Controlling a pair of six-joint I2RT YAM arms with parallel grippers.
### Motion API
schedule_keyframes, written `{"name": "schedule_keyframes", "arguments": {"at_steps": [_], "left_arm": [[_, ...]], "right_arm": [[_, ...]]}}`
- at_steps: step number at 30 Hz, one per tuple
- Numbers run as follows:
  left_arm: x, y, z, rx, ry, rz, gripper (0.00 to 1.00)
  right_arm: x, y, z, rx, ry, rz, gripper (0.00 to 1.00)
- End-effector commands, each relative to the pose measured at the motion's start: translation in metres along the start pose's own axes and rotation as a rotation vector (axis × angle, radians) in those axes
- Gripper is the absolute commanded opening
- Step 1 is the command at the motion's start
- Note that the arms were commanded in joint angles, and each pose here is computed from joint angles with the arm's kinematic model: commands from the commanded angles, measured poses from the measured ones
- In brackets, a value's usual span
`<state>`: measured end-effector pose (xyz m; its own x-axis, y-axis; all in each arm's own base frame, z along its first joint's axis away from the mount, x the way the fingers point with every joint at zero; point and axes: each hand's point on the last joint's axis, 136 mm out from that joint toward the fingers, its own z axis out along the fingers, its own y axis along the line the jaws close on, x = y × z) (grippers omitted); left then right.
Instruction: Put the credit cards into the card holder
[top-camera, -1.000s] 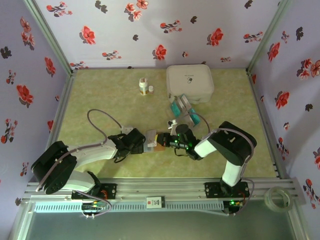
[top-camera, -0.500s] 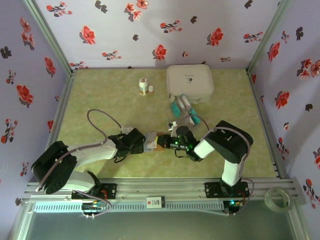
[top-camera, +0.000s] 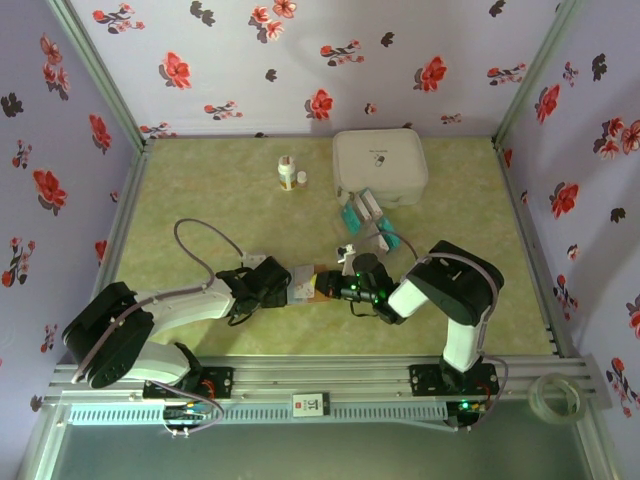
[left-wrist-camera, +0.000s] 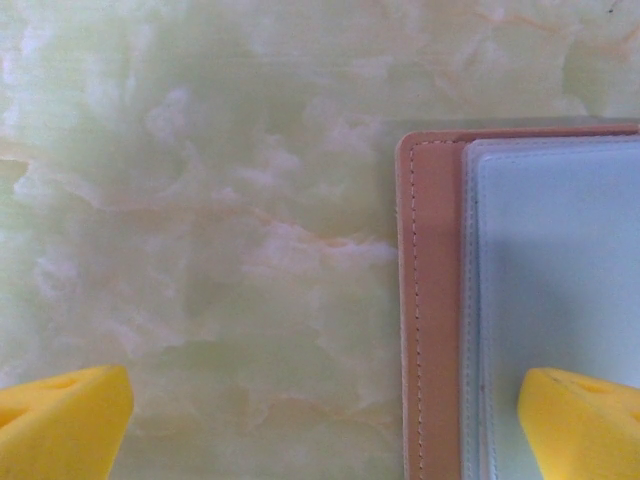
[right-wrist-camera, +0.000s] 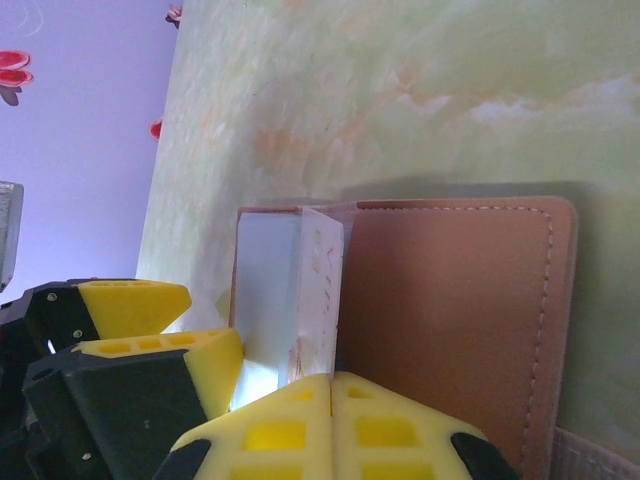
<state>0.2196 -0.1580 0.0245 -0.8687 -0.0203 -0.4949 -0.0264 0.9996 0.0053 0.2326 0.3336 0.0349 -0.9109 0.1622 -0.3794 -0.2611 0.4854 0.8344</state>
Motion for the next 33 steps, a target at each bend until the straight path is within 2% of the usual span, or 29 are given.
{"name": "schedule_keyframes", "arguments": {"at_steps": [1,33], "left_arm": [[0.018,0.028,0.008,-0.11,0.044,0.033,1.0],[0.018,0.028,0.008,-0.112,0.046,0.036,1.0]], "right_arm": [[0.012,-0.011,-0.001,0.02,0.03,0.005,0.0],[0.031,-0.024,0.002,0.027,0.103,0.046,0.0]]}}
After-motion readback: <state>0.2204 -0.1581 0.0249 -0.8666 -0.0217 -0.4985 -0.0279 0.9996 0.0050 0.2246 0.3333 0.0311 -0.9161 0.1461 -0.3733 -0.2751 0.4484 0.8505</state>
